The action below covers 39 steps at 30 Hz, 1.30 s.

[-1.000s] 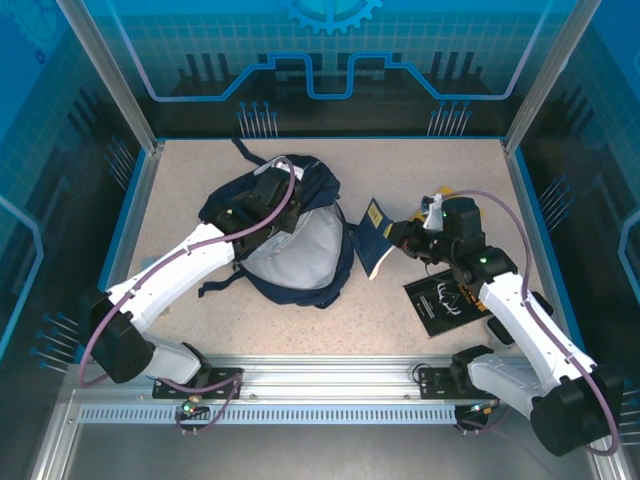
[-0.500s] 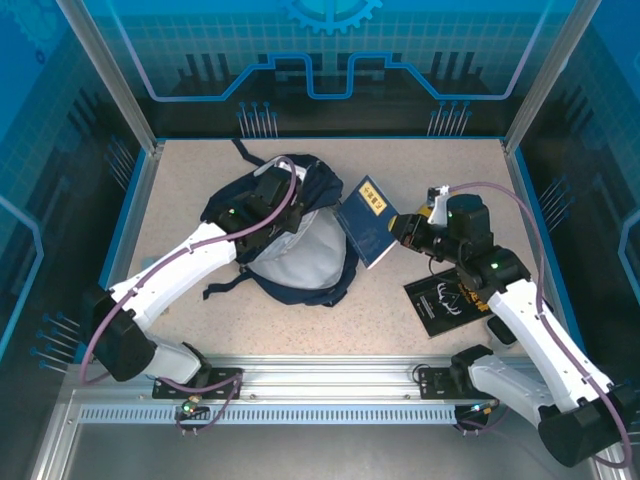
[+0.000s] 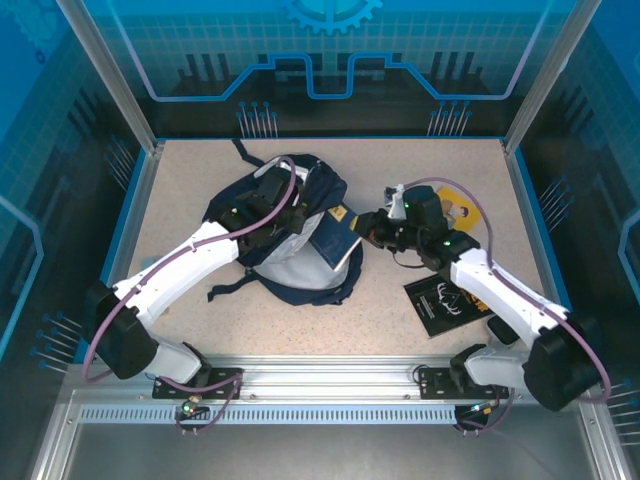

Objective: Pack books, pencil case, and school supplies into a backpack

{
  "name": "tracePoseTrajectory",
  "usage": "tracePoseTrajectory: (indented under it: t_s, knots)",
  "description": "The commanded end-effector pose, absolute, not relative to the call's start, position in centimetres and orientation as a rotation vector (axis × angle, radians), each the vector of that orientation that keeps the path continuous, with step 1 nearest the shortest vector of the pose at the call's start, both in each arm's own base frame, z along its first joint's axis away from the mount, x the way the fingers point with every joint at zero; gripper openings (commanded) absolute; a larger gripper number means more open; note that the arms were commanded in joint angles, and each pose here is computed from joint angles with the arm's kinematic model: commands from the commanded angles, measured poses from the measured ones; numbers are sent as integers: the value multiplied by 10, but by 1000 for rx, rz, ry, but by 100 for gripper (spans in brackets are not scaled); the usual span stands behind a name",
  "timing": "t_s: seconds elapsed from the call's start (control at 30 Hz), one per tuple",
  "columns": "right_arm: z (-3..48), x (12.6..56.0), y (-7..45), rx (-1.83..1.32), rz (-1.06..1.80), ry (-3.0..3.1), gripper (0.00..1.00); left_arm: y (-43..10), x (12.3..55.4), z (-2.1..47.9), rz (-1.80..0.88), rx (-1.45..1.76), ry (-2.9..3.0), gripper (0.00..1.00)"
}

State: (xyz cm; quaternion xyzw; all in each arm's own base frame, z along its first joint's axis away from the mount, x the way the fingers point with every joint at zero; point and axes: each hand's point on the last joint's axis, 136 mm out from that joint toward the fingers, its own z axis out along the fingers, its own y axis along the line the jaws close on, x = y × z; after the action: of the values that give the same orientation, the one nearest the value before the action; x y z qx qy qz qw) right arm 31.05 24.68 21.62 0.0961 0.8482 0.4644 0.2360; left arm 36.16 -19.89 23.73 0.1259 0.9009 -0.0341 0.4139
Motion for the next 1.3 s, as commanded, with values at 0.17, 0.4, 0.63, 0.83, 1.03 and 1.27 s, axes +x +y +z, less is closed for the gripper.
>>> tracePoseTrajectory:
  t_s: [0.17,0.4,0.63,0.83,1.03,1.27]
  knots:
    - [230,361,305,321,1455,2151,0,-202,364,338,-272,171,2003,1]
    - [188,395,341,400,1421,2168,1,-201,360,351,-296,162,1980,0]
    - [147,416,379,449,1393,2248,9,-204,360,348,-306,169,1994,0]
    - [129,408,381,487,1395,2320,50,-196,361,341,-269,150,2020,0]
    - [133,372,356,502,1372,2433,57,-191,363,320,-261,124,2063,0]
    - [124,318,309,513,1204,2553,45,-178,363,286,-253,101,2143,0]
